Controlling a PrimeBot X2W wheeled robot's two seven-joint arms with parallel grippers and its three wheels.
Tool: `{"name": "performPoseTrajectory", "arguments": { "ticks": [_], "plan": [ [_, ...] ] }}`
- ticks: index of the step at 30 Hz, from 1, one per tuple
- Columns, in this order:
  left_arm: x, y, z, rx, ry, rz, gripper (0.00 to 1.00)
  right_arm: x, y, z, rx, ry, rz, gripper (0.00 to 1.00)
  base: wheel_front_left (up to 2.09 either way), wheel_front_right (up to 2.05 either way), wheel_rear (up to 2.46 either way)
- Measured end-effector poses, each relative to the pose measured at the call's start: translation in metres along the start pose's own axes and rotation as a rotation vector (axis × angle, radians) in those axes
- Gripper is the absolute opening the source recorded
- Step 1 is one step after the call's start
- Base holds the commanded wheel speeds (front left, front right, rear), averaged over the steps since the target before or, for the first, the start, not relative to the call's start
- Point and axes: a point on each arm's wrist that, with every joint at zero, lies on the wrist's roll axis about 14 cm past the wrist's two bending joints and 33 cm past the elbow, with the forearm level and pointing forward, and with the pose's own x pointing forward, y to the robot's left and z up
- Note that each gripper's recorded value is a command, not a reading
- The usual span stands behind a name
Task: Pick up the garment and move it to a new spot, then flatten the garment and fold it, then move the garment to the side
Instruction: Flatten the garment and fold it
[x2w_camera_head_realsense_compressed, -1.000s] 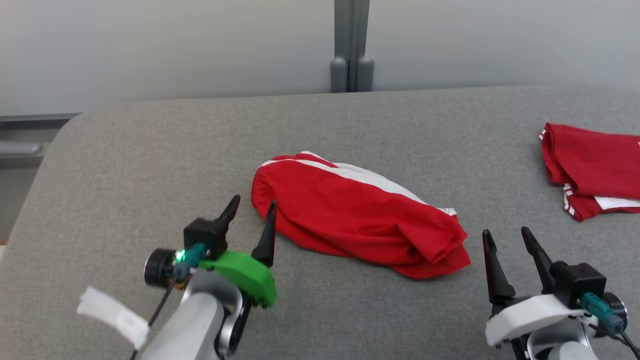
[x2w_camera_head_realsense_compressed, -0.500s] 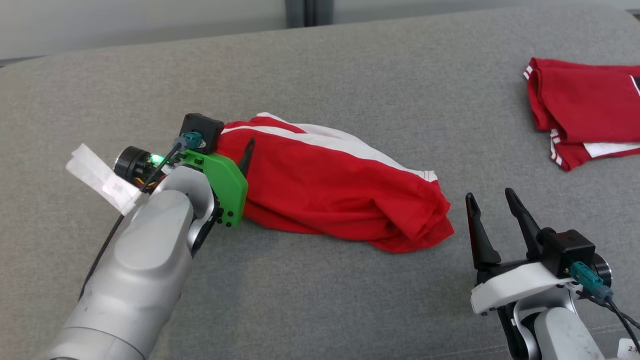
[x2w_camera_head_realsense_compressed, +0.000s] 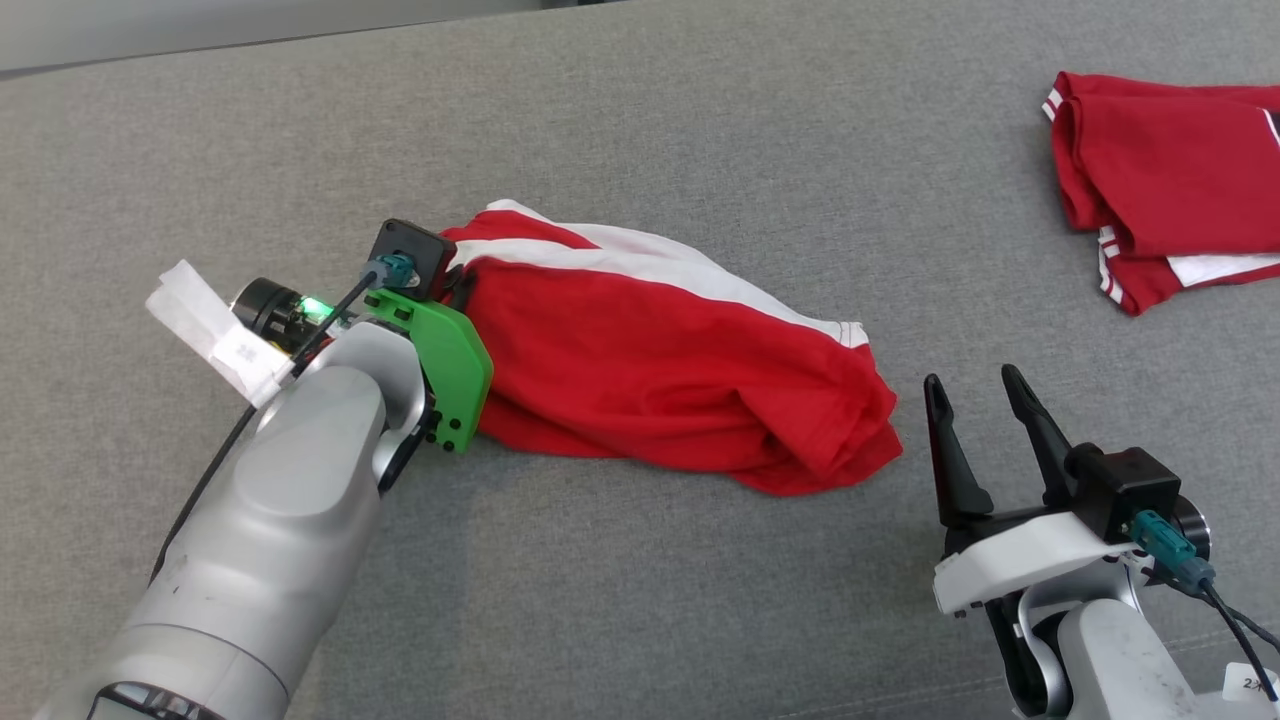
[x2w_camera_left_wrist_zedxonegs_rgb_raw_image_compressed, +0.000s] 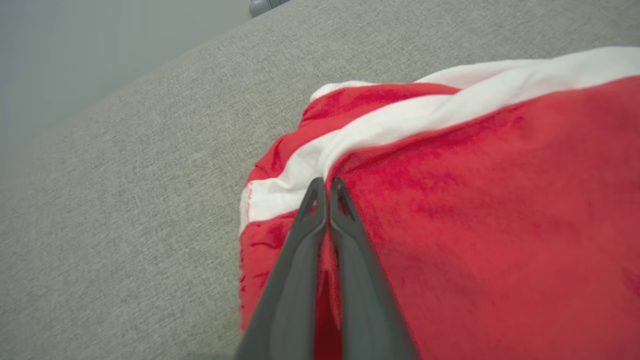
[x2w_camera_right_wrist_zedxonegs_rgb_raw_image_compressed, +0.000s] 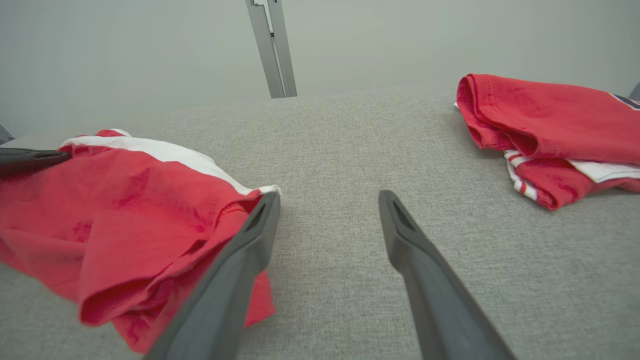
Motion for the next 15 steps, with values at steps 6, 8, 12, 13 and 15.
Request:
{"name": "performPoseTrajectory", "arguments": {
  "ticks": [6,8,12,13,15],
  "plan": [
    [-0.013,-0.006,0.021,0.049,-0.099,-0.012,0.0,0.002,0.006,0.006,0.003,-0.022,0.017,1.0,0.0,0.0,0.0],
    [-0.019,-0.01,0.034,0.066,-0.152,-0.021,0.0,0.001,0.006,0.009,0.003,-0.032,0.018,1.0,0.0,0.0,0.0],
    [-0.036,-0.019,0.055,0.081,-0.252,-0.034,0.0,-0.003,0.006,0.013,-0.002,-0.042,0.015,1.0,0.0,0.0,0.0],
    [-0.039,-0.022,0.055,0.077,-0.265,-0.04,0.0,-0.005,0.005,0.014,-0.002,-0.044,0.012,1.0,0.0,0.0,0.0],
    [-0.05,-0.032,0.053,0.057,-0.294,-0.048,0.0,-0.008,0.005,0.016,-0.002,-0.05,0.012,1.0,0.0,0.0,0.0]
  ]
}}
